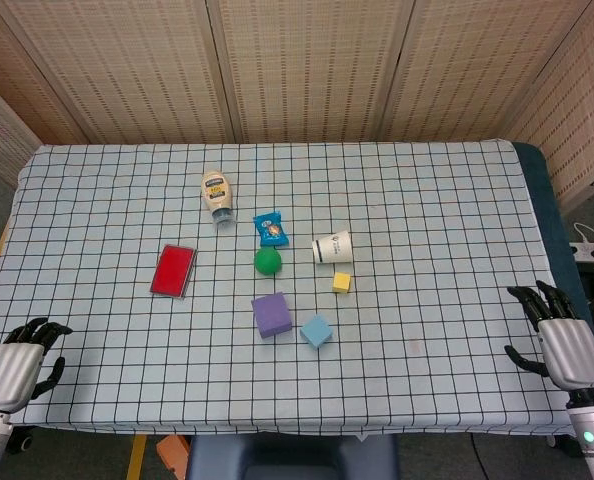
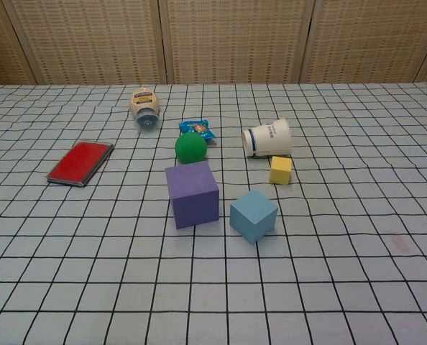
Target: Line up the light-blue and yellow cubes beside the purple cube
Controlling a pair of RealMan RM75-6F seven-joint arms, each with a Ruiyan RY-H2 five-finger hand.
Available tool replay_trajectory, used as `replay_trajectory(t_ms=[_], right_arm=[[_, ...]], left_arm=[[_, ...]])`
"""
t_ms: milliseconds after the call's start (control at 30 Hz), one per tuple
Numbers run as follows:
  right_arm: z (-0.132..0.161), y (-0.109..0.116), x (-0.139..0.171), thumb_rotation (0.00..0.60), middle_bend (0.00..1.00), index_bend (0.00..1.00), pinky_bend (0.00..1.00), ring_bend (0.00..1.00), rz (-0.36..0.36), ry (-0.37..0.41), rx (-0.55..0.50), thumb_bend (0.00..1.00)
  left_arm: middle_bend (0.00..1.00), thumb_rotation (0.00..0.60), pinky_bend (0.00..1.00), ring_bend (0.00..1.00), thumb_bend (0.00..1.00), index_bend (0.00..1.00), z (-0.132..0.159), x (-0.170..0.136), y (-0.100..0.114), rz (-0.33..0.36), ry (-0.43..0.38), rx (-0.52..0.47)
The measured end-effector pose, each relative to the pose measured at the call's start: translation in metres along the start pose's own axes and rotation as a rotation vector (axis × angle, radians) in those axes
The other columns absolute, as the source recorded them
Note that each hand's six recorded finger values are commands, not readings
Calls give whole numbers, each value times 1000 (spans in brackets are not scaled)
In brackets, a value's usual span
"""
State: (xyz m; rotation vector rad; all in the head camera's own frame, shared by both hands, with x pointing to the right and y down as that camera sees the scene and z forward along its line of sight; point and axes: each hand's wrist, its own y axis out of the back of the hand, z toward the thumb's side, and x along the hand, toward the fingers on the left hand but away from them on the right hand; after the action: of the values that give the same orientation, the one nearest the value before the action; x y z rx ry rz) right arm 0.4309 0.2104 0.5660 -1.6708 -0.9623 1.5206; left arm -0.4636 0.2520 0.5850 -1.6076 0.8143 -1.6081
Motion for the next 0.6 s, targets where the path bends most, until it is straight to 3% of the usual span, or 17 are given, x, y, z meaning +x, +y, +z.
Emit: replay_trajectory(t_ms=[400,533,600], right_arm=[[2,-7,1,600,137,148,97,0,41,14,-1,125],[5,-10,0,600,139,156,202,21,36,20,15,125],[8,-11,-2,600,190,185,309,114,20,26,20,125]], left_arm=[[273,600,246,151,487,317,2,-1,4,22,-7,-13],[274,600,247,153,488,318,0,0,2,8,-5,-27],[275,600,248,154,489,319,-1,0,1,0,-2,-38]])
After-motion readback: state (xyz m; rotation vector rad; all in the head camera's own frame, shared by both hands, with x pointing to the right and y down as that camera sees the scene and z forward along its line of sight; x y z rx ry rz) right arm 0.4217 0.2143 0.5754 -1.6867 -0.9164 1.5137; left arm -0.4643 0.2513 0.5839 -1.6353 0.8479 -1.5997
